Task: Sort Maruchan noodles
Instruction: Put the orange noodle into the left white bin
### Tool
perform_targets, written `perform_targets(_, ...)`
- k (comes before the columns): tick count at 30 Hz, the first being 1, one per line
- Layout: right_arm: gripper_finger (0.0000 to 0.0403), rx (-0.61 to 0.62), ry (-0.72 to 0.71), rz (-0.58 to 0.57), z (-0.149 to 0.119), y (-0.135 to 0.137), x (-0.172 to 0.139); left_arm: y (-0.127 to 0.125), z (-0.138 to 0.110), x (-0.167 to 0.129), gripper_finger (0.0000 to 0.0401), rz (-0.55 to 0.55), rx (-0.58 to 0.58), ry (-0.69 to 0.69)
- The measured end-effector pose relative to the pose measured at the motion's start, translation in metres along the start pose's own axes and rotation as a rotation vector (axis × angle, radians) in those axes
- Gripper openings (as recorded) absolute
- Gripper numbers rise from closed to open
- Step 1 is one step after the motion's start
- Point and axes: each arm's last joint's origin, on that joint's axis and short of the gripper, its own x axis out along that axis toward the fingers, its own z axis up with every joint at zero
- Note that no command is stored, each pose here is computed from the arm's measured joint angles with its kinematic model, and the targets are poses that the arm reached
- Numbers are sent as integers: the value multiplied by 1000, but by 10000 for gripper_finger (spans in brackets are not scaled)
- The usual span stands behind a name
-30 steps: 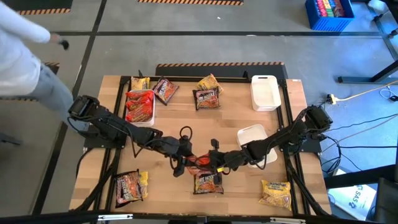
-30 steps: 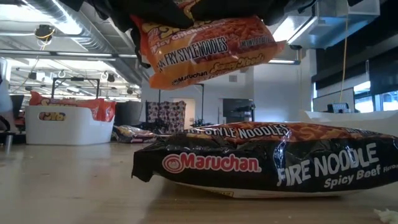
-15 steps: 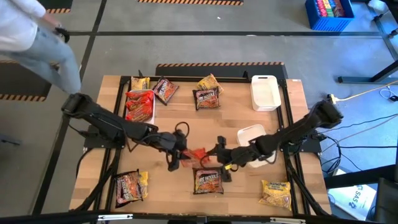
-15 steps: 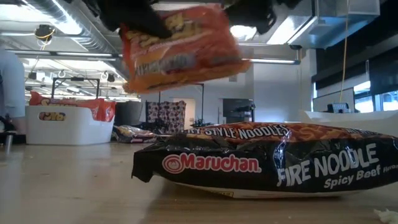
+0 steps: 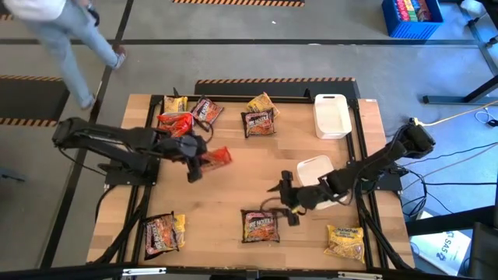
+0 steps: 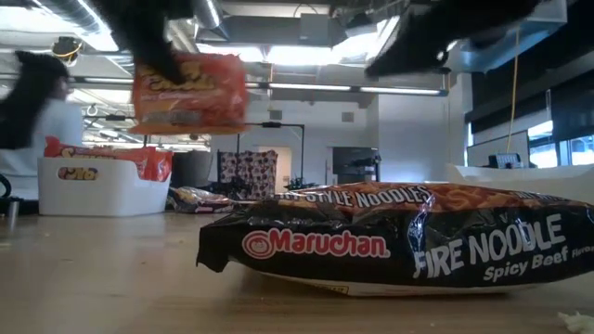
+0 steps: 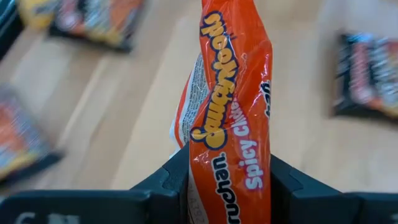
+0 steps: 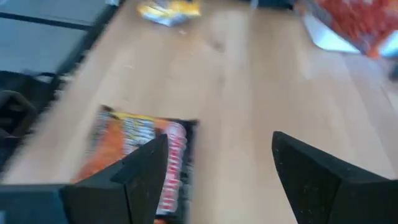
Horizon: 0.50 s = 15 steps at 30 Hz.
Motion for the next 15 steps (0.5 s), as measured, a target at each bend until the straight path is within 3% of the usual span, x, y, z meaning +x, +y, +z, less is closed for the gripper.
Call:
perform_targets(6, 269, 39, 24, 17, -14, -35, 11, 29, -3, -29, 112, 190, -24, 193)
perform_targets(15, 269, 40, 16, 116, -12, -68, 16, 49, -14, -50, 112, 347, -28, 437)
